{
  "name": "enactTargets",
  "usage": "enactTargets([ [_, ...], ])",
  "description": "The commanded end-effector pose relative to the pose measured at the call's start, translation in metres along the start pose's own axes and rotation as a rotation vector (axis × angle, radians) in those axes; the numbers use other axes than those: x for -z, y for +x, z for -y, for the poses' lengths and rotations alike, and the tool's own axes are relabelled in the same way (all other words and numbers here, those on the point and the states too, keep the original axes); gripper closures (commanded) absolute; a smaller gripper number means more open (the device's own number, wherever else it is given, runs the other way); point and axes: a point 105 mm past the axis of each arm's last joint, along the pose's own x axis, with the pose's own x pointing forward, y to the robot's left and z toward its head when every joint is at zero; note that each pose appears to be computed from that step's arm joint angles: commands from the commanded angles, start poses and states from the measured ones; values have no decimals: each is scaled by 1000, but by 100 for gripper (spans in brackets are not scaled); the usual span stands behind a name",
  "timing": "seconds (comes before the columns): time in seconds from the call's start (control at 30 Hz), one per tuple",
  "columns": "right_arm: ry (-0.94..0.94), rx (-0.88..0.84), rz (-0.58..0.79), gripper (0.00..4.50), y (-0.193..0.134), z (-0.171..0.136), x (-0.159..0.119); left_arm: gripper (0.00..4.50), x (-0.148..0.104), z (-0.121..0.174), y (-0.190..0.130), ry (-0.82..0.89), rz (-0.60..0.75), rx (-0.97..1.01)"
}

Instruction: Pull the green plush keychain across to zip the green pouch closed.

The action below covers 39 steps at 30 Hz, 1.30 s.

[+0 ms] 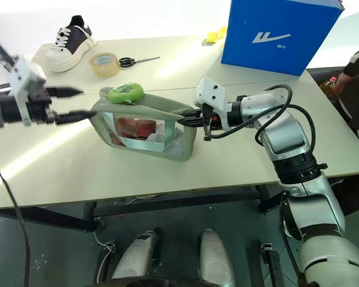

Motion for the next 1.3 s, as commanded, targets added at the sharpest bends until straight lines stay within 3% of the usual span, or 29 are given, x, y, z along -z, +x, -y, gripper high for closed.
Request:
enactTargets([
  [0.03,-30,13,12,450,-4,4,-8,57,-9,-6,-1,53,40,-52],
  [0.1,-31,11,12,450,-4,4,-9,57,-10,-9,6,47,72,-73],
  [0.2,-32,5,15,450,-3,3,-10,147,-14,-14,15,32,119,-94],
  [0.4,-31,2,17,450,-2,2,-11,447,-10,-5,22,24,110,-46],
  [0.63,-43,71,27,450,-1,14,-15,447,-15,-2,2,31,103,-57],
  [0.73,-40,100,27,331,1,20,-14,450,-11,12,-5,30,73,-25],
  [0.9,-47,138,25,77,-4,34,-16,450,-5,24,-5,12,67,-38],
  [1.1,177,104,316,77,2,53,-86,450,-6,26,-1,9,82,-50],
  [1.3,298,86,357,77,68,54,-115,450,-5,25,4,20,81,-45],
])
